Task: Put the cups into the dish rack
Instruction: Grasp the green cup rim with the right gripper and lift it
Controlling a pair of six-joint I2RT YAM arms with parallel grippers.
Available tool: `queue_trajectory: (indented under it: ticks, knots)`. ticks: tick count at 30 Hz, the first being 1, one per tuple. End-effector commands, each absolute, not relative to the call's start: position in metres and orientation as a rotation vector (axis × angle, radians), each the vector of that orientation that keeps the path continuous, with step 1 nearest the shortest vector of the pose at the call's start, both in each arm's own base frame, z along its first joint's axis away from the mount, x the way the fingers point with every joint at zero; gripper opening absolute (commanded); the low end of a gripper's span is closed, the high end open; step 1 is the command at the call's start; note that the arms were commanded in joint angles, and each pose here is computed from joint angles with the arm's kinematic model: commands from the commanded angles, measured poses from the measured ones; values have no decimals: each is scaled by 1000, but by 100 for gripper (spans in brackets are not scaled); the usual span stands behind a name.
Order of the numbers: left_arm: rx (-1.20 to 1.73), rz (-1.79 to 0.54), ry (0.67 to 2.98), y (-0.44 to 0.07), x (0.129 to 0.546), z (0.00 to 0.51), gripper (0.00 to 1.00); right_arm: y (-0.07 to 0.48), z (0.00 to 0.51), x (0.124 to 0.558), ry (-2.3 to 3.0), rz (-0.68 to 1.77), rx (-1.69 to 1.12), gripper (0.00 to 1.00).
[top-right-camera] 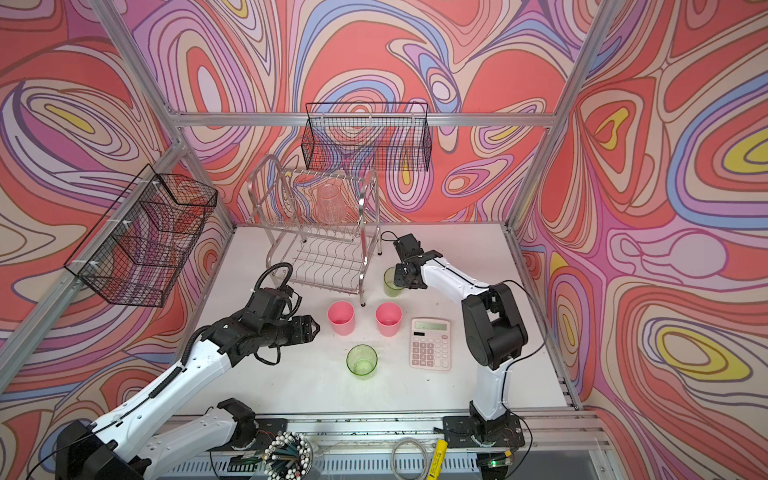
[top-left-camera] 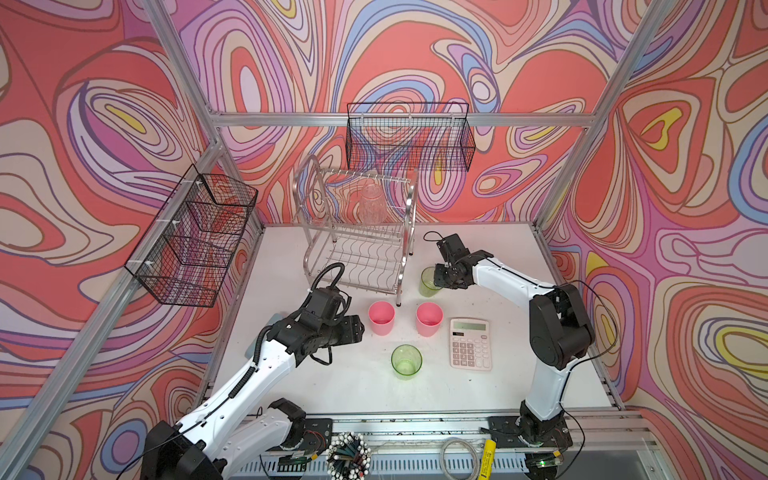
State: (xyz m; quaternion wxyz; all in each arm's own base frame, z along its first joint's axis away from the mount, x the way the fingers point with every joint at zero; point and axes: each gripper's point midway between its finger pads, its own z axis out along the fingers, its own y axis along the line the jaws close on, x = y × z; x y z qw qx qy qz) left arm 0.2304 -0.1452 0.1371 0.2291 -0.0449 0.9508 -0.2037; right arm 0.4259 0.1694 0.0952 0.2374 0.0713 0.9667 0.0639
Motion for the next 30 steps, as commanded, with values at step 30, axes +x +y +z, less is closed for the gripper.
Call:
queue_trajectory:
  ticks: [30]
  knots:
    - [-275, -638, 2501, -139, 219, 164, 97, 189, 256, 347, 2269, 359, -129, 0]
